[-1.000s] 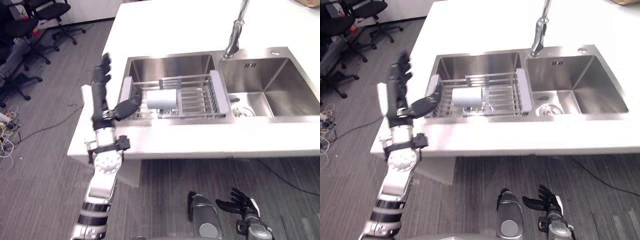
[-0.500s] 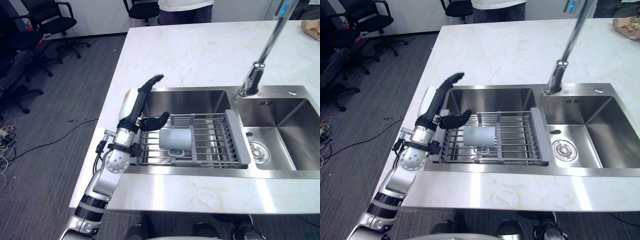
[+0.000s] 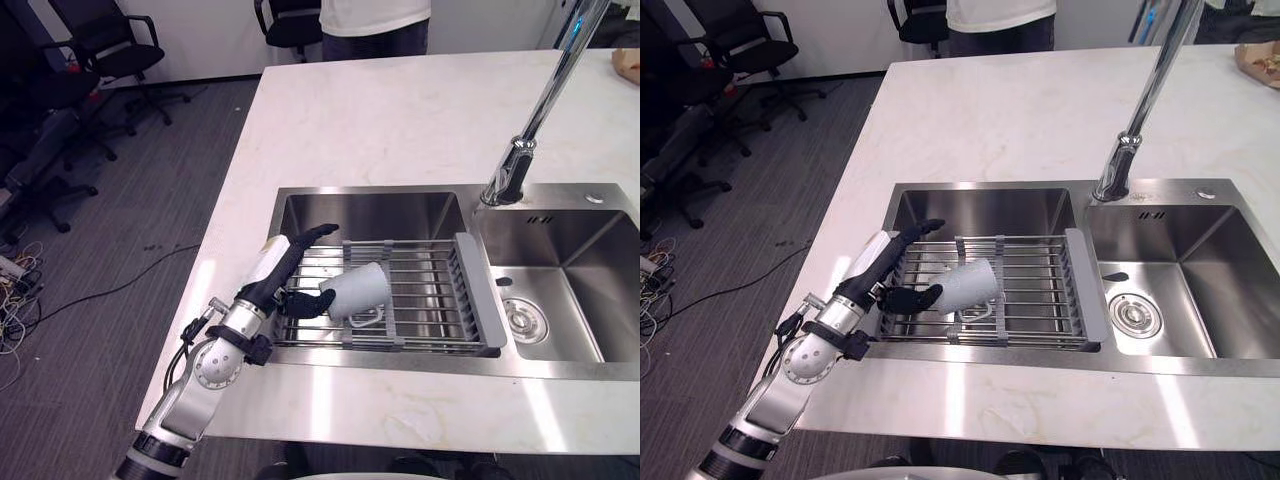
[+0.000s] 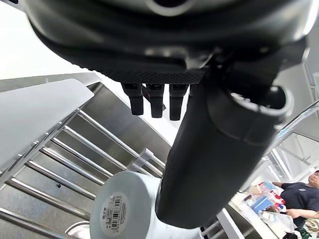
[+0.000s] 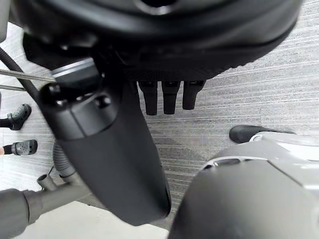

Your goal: Walk over to the sink, pick up the cup, carry it to the dishwasher, place the cup inside the dishwasher, then close the dishwasher door

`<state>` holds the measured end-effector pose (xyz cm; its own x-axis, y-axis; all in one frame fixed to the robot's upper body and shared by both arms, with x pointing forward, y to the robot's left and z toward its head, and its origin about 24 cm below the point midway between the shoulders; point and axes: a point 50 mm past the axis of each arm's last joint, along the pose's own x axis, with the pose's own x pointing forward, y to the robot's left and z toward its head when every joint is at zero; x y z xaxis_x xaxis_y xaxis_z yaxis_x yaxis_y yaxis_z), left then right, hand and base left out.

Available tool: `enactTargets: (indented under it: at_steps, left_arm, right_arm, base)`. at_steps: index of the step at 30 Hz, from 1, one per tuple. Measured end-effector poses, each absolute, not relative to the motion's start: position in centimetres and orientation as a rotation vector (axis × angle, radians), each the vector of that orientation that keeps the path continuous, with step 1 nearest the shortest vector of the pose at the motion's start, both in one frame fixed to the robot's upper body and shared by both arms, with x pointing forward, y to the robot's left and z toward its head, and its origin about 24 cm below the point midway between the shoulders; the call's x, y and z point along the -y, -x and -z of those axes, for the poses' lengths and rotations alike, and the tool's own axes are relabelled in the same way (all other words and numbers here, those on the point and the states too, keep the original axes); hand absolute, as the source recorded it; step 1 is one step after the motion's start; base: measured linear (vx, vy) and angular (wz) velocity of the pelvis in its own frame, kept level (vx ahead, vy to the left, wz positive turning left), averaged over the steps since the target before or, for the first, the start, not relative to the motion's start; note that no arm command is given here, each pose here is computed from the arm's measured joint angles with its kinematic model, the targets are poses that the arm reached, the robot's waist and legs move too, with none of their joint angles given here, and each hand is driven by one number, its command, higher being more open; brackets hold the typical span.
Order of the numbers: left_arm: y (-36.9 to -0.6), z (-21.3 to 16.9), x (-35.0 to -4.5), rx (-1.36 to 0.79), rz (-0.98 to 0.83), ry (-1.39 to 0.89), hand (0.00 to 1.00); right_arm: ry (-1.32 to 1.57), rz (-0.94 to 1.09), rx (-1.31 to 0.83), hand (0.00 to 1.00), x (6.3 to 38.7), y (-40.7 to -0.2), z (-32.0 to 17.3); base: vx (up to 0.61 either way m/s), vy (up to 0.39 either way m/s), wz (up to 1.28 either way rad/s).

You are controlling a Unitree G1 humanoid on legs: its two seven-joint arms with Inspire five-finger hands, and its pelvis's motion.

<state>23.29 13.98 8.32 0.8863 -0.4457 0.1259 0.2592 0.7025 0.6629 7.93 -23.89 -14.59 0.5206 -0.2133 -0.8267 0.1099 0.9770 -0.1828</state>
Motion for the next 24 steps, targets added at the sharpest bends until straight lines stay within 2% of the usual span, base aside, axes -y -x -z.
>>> enactTargets:
  at_steps: [10, 19, 24]
  left_arm:
    - [-21.6, -8.8, -13.1, 0.326, 0.434, -0.634, 0.90]
    - [-20.9, -7.1, -10.2, 0.286, 0.499, -0.562, 0.90]
    - [-21.5, -5.7, -9.8, 0.223, 0.479, -0.600, 0.90]
  right_arm:
    - [0.110, 0.166, -1.038, 0.90, 23.2, -7.4, 15.0]
    - [0.096, 0.150, -1.041, 0.90, 22.5, -7.5, 15.2]
    - [0.098, 0.146, -1.046, 0.90, 22.5, -7.4, 15.2]
  base:
    - [-0.02, 0.015, 0.02]
    - [0.00, 0.009, 0.02]
    - [0.00, 0.000, 0.00]
